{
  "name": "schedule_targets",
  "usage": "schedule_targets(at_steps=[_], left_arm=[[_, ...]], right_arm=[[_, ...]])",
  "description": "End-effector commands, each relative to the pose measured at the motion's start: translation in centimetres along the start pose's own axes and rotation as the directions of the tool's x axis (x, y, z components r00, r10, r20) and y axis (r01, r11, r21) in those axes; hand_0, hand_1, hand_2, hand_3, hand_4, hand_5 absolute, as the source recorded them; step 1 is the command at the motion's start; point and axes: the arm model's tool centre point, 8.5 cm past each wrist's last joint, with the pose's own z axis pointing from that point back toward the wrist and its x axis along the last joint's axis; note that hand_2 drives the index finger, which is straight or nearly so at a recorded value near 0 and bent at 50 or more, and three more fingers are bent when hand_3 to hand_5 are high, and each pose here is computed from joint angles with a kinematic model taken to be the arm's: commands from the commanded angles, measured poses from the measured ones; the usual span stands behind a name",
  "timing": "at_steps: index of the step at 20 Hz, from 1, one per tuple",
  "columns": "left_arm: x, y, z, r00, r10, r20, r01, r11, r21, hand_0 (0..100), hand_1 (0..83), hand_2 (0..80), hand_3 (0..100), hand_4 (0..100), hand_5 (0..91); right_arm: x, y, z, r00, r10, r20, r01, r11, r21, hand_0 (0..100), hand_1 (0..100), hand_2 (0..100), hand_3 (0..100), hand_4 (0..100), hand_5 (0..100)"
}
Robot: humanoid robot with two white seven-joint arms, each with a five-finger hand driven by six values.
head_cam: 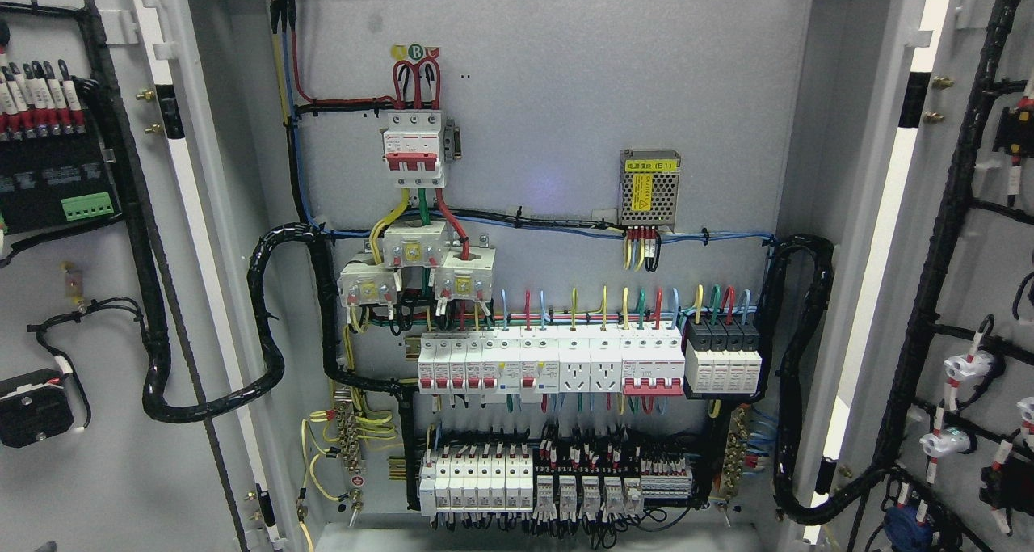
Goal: Open door with both hands
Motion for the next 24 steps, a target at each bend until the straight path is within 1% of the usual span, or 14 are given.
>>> schedule_targets(at_steps=[1,4,6,9,11,13,16,18,22,24], left_arm=[[0.2,-6.5,2.3,0.997,0.074,-0.007,-0.074,0.994,-0.074,0,0.0,0.0,0,3,0.0],[0.4,-7.6,2.9,0.997,0.076,-0.013,-0.076,0.994,-0.080,0,0.0,0.0,0,3,0.0],[0.1,-8.9,3.1,0.997,0.081,-0.019,-0.082,0.992,-0.100,0,0.0,0.0,0,3,0.0],[0.0,-10.0,4.2,0.996,0.077,-0.046,-0.082,0.990,-0.112,0,0.0,0.0,0,3,0.0],[-0.1,-10.4,4.5,0.996,0.072,-0.050,-0.077,0.989,-0.123,0,0.0,0.0,0,3,0.0],[-0.2,-11.3,4.8,0.995,0.088,-0.048,-0.093,0.988,-0.120,0,0.0,0.0,0,3,0.0],[-0.2,-11.8,5.6,0.994,0.085,-0.069,-0.094,0.987,-0.133,0,0.0,0.0,0,3,0.0],[-0.3,-12.5,6.0,0.992,0.093,-0.083,-0.104,0.984,-0.144,0,0.0,0.0,0,3,0.0],[-0.9,-13.9,7.8,0.984,0.101,-0.143,-0.123,0.981,-0.149,0,0.0,0.0,0,3,0.0],[-1.8,-14.9,9.4,0.974,0.103,-0.202,-0.133,0.981,-0.144,0,0.0,0.0,0,3,0.0]], right_arm=[[-0.1,1.6,-0.5,0.999,-0.044,0.011,0.044,0.998,0.035,11,0,0,0,0,0],[-0.2,2.2,-0.8,0.998,-0.064,0.019,0.063,0.997,0.049,11,0,0,0,0,0],[-0.6,2.7,-0.8,0.996,-0.084,0.014,0.083,0.995,0.055,11,0,0,0,0,0],[-1.7,4.1,-0.6,0.991,-0.132,-0.006,0.132,0.989,0.070,11,0,0,0,0,0],[-2.8,5.3,0.1,0.984,-0.170,-0.044,0.173,0.982,0.077,11,0,0,0,0,0],[-4.0,6.2,1.0,0.975,-0.203,-0.086,0.209,0.975,0.070,11,0,0,0,0,0],[-5.5,7.2,2.4,0.961,-0.238,-0.139,0.247,0.968,0.052,11,0,0,0,0,0],[-6.2,7.9,3.2,0.954,-0.247,-0.168,0.259,0.965,0.054,11,0,0,0,0,0],[-7.9,10.5,5.4,0.944,-0.230,-0.237,0.258,0.961,0.094,11,0,0,0,0,0],[-8.7,11.5,6.6,0.931,-0.246,-0.271,0.277,0.958,0.081,11,0,0,0,0,0]])
